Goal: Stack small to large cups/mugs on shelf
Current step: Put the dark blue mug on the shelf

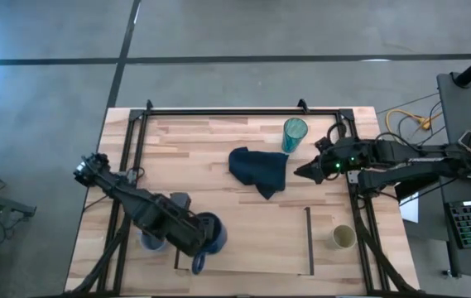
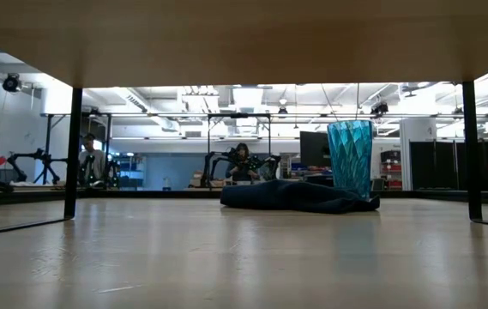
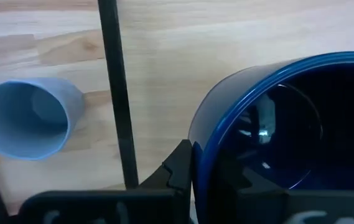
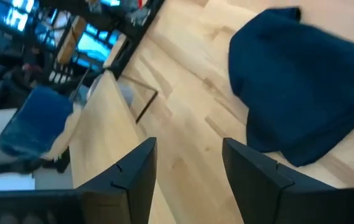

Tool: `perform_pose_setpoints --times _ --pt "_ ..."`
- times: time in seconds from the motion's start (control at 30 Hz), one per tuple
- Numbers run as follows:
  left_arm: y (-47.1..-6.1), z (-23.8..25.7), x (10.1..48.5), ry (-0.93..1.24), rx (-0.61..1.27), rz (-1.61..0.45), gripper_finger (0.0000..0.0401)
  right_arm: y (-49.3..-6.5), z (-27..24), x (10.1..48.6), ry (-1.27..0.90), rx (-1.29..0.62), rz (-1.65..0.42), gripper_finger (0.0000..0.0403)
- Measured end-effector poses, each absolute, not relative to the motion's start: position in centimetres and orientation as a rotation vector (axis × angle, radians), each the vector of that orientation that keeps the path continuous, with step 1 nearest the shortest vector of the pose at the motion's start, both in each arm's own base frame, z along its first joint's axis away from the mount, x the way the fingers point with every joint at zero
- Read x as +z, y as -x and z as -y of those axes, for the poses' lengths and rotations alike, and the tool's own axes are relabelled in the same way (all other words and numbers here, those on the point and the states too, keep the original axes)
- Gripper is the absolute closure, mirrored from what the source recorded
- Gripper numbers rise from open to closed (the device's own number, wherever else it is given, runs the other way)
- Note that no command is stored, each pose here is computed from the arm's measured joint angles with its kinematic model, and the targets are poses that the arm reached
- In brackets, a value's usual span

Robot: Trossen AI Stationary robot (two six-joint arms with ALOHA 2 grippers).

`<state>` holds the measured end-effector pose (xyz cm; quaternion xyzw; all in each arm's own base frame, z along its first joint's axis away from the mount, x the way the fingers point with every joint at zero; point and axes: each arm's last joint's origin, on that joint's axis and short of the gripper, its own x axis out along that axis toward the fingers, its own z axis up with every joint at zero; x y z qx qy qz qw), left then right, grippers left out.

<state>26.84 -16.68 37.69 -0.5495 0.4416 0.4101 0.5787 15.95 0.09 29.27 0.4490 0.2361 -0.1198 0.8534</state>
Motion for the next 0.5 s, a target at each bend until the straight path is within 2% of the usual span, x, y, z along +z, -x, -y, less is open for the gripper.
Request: perform_pose_setpoints --times 0.3,0.5 --pt "-27.0 16.9 37.2 1.250 0.996 -0.926 0.0395 -16.2 -0.8 30.0 -0.986 -0.101 -0.485 0.0227" --pt "-26.8 18.5 36.4 1.220 0.988 -0.966 0.0395 -16.9 -1.2 31.6 -1.020 0.030 -0.345 0.0227"
